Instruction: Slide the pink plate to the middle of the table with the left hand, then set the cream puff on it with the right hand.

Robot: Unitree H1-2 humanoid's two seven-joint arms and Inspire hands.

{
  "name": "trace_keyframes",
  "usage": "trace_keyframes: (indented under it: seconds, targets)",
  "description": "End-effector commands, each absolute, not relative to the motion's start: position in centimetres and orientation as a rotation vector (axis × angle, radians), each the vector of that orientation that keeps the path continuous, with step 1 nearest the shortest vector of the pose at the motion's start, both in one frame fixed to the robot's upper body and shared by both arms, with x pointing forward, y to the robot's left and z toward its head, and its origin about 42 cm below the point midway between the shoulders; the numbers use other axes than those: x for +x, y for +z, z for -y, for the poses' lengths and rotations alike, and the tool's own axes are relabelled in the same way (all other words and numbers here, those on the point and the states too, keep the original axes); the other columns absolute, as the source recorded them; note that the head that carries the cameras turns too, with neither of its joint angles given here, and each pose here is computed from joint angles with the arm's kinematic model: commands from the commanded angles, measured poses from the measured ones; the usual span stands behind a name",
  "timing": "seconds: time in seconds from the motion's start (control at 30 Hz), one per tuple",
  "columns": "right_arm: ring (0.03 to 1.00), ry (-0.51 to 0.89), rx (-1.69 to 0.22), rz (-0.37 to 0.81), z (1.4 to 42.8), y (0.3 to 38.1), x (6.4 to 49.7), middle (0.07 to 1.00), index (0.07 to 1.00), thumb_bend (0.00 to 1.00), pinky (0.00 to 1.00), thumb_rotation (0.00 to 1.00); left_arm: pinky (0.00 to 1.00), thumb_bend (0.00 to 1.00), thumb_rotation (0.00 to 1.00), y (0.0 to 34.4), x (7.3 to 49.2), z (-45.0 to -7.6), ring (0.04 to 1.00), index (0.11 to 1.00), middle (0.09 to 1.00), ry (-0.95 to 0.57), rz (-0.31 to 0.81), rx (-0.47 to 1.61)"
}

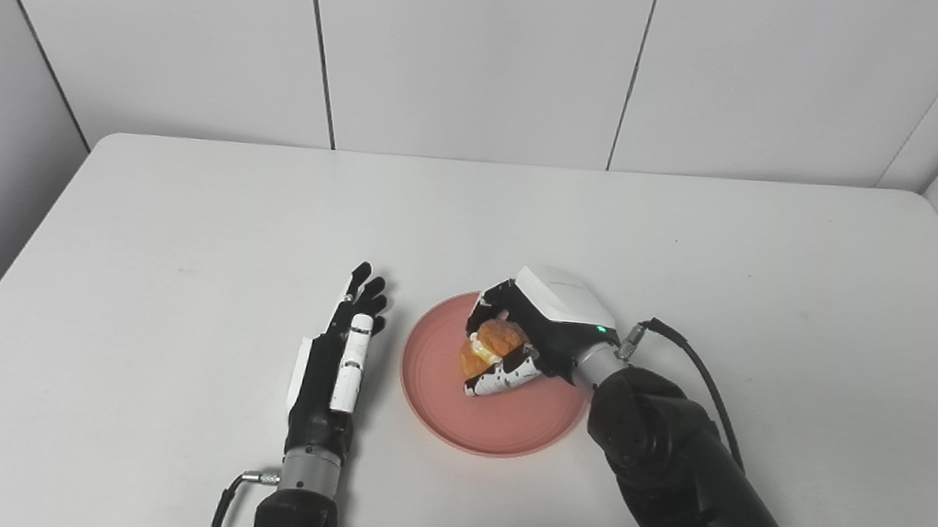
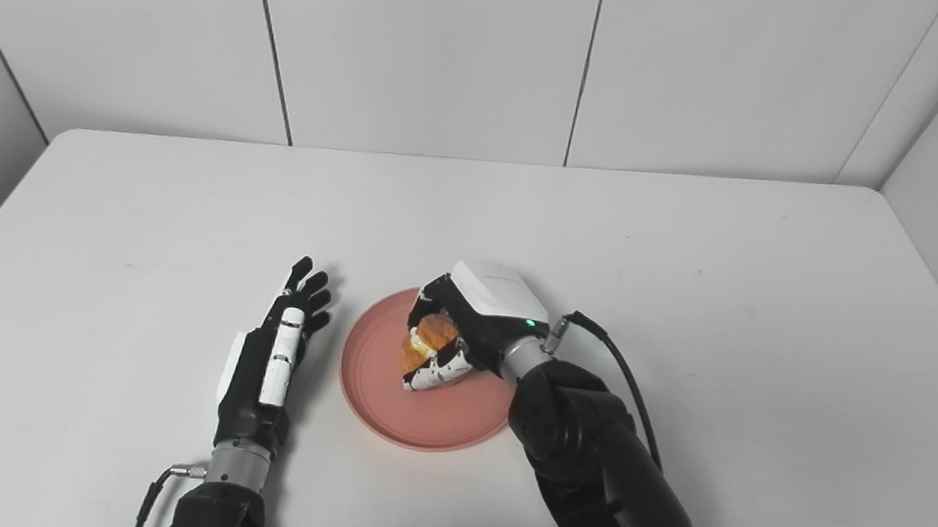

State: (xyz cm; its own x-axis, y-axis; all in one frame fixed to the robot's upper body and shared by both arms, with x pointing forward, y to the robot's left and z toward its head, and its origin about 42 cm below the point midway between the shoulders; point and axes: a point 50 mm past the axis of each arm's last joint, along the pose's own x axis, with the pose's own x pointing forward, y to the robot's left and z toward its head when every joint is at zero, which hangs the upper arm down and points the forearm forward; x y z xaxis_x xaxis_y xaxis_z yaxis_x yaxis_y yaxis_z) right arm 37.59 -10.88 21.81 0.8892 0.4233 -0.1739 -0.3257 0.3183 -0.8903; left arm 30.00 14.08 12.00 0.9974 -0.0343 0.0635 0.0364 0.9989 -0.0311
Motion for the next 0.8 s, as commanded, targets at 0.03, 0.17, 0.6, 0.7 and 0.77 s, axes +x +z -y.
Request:
trace_keyframes:
  seconds: [0.03, 0.17, 0.6, 0.7, 0.77]
  targets:
    - [0.617, 0.487, -1.162, 0.173, 10.2, 22.7, 38.0, 0.666, 0.496, 0.49, 0.53, 0.14, 0.89, 0.41, 1.00, 11.2, 29.2, -12.5, 0.914, 0.922, 0.924, -0.071, -0.006, -0.053]
    - [0.586, 0.484, -1.173, 0.176, 10.3, 22.5, 37.9, 0.644, 0.496, 0.49, 0.49, 0.14, 0.89, 0.42, 1.00, 11.1, 29.2, -12.4, 0.915, 0.922, 0.925, -0.074, -0.003, -0.055]
    - [0.540, 0.472, -1.251, 0.228, 10.6, 24.5, 36.9, 0.660, 0.496, 0.51, 0.40, 0.16, 0.90, 0.42, 1.00, 11.3, 29.2, -12.5, 0.920, 0.924, 0.929, -0.080, -0.004, -0.062]
    - [0.581, 0.462, -1.263, 0.241, 10.8, 25.3, 36.6, 0.714, 0.692, 0.68, 0.43, 0.30, 0.90, 0.42, 1.00, 11.3, 29.2, -12.5, 0.921, 0.924, 0.929, -0.079, -0.005, -0.063]
    - [0.586, 0.464, -1.241, 0.243, 10.9, 25.9, 36.5, 0.724, 0.735, 0.71, 0.43, 0.33, 0.90, 0.42, 1.00, 11.4, 29.2, -12.5, 0.923, 0.927, 0.931, -0.079, -0.008, -0.062]
